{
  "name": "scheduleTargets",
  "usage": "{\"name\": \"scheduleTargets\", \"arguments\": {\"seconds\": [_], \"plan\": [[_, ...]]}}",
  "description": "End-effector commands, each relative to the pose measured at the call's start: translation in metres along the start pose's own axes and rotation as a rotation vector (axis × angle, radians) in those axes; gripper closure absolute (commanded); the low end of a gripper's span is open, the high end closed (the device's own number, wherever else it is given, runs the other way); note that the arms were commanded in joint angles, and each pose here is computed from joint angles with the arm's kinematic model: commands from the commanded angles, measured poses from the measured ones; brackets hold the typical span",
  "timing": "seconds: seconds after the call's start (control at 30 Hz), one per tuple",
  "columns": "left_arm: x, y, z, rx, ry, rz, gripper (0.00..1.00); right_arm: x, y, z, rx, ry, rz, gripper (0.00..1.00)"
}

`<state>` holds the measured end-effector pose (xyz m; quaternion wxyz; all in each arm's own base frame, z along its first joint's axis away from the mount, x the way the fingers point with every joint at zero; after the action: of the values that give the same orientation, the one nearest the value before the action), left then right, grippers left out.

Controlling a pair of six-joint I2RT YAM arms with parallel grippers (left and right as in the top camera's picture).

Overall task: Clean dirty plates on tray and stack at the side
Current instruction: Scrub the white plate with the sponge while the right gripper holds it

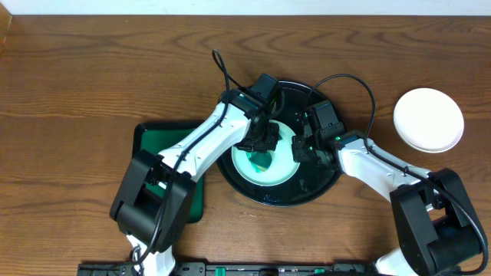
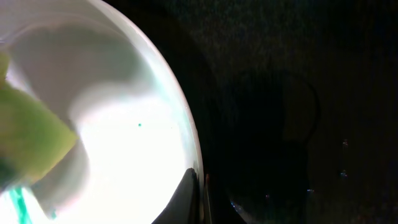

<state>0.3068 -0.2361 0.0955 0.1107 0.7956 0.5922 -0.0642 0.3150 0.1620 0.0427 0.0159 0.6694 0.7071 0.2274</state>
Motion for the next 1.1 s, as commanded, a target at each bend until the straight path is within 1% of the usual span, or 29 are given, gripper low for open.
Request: {"name": "scheduleTargets", "arguments": {"seconds": [0.0, 0.2, 0.37, 0.4, 0.5, 0.57, 0.8, 0.9, 0.93, 1.07], "plan": [[0.004, -0.003, 0.021, 0.05, 0.007, -0.088, 0.93, 0.0, -0.01, 0.006, 0.037, -0.004, -0.02, 0.99], [-0.014, -0.01, 0.046, 0.163, -0.151, -0.194, 0.93, -0.004, -0.008, 0.006, 0.033, -0.008, 0.023, 0.99], [-0.043, -0.005, 0.054, 0.211, -0.378, -0.216, 0.92, -0.007, -0.006, 0.005, 0.031, -0.012, 0.039, 0.99], [-0.046, -0.003, 0.054, 0.208, -0.403, -0.22, 0.93, -0.007, -0.006, 0.005, 0.031, -0.012, 0.04, 0.99], [-0.048, 0.004, 0.055, 0.18, -0.412, -0.226, 0.93, -0.007, -0.006, 0.005, 0.031, -0.012, 0.043, 0.99], [-0.041, 0.005, 0.058, 0.157, -0.356, -0.229, 0.93, -0.008, -0.007, 0.005, 0.034, -0.013, 0.045, 0.99], [0.018, -0.007, 0.066, 0.121, 0.068, -0.258, 0.93, -0.008, -0.008, 0.005, 0.038, -0.015, 0.052, 0.99], [0.046, -0.013, 0.061, 0.115, 0.256, -0.255, 0.93, -0.008, -0.008, 0.005, 0.038, -0.015, 0.052, 0.99], [0.06, -0.016, 0.057, 0.113, 0.343, -0.252, 0.93, -0.008, -0.008, 0.005, 0.039, -0.015, 0.052, 0.99], [0.09, -0.018, 0.045, 0.103, 0.507, -0.256, 0.93, -0.009, -0.009, 0.005, 0.042, -0.017, 0.063, 0.99]]}}
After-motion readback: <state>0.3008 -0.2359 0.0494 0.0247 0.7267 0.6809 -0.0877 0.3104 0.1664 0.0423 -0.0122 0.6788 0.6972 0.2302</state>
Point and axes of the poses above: each gripper's point midway between its finger pads, its own z axis out along the fingers, its own x axis along the line the jaws close on, y = z × x, the point moved 4 cm from there along -z, back along the fingers, and after that the axes turned 6 degrees about z, right-handed, at the moved point
